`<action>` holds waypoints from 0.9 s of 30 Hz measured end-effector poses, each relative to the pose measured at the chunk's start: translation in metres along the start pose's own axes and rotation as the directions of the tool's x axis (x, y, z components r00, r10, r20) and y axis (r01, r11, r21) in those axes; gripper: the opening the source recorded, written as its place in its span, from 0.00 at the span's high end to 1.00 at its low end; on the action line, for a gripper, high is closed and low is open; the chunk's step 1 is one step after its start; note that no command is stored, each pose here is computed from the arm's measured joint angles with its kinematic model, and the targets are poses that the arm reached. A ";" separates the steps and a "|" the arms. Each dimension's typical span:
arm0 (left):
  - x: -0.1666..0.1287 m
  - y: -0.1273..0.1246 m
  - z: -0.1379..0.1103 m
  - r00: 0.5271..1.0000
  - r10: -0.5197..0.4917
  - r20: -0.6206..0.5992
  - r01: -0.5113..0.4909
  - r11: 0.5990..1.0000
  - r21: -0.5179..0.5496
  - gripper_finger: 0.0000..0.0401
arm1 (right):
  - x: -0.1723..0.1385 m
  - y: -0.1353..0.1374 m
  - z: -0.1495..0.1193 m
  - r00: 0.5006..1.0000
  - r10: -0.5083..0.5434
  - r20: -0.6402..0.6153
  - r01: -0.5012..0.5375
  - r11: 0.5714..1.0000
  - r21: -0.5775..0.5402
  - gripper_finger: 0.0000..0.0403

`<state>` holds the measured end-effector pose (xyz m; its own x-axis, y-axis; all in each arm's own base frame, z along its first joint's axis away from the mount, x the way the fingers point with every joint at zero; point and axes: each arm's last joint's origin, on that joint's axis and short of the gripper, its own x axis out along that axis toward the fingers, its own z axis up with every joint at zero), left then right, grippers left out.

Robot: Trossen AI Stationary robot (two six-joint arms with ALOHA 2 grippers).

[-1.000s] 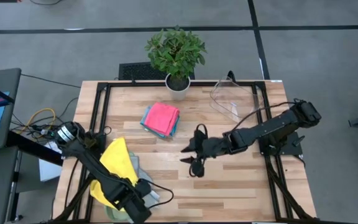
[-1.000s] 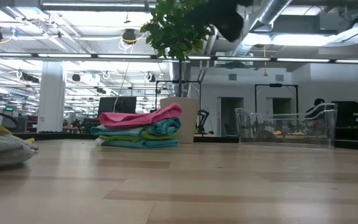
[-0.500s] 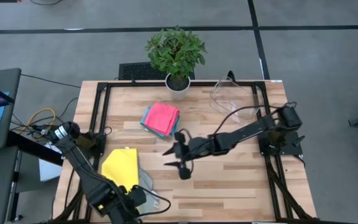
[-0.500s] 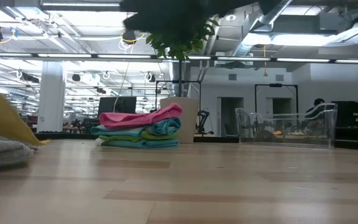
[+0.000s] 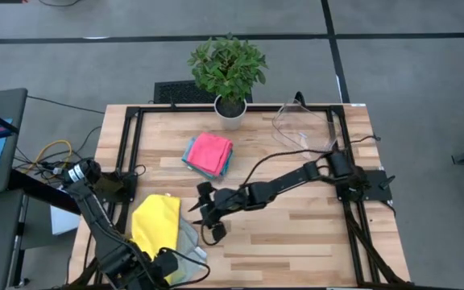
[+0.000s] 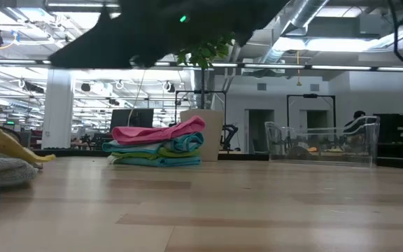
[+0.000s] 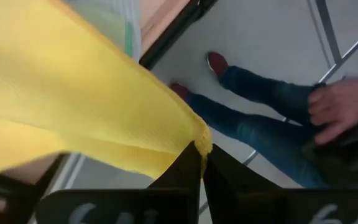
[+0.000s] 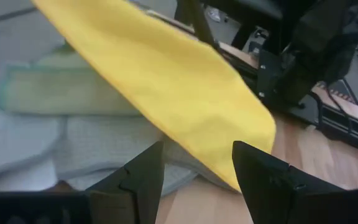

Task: Fold microfiber towels
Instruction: Fold the yellow microfiber towel

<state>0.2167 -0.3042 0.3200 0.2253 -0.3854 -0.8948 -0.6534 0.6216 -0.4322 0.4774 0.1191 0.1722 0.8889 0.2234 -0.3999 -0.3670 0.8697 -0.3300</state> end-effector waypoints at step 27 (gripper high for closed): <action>-0.018 -0.002 -0.029 0.987 -0.124 -0.105 0.113 0.988 -0.107 1.00 | 0.044 -0.012 -0.014 0.989 0.113 -0.093 -0.119 0.991 -0.056 0.53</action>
<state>0.1934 -0.3183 0.3401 0.2273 -0.5292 -0.8175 -0.6971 0.4978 -0.5160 0.5173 0.1121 0.1463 0.8125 0.2786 -0.5121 -0.4845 0.8113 -0.3273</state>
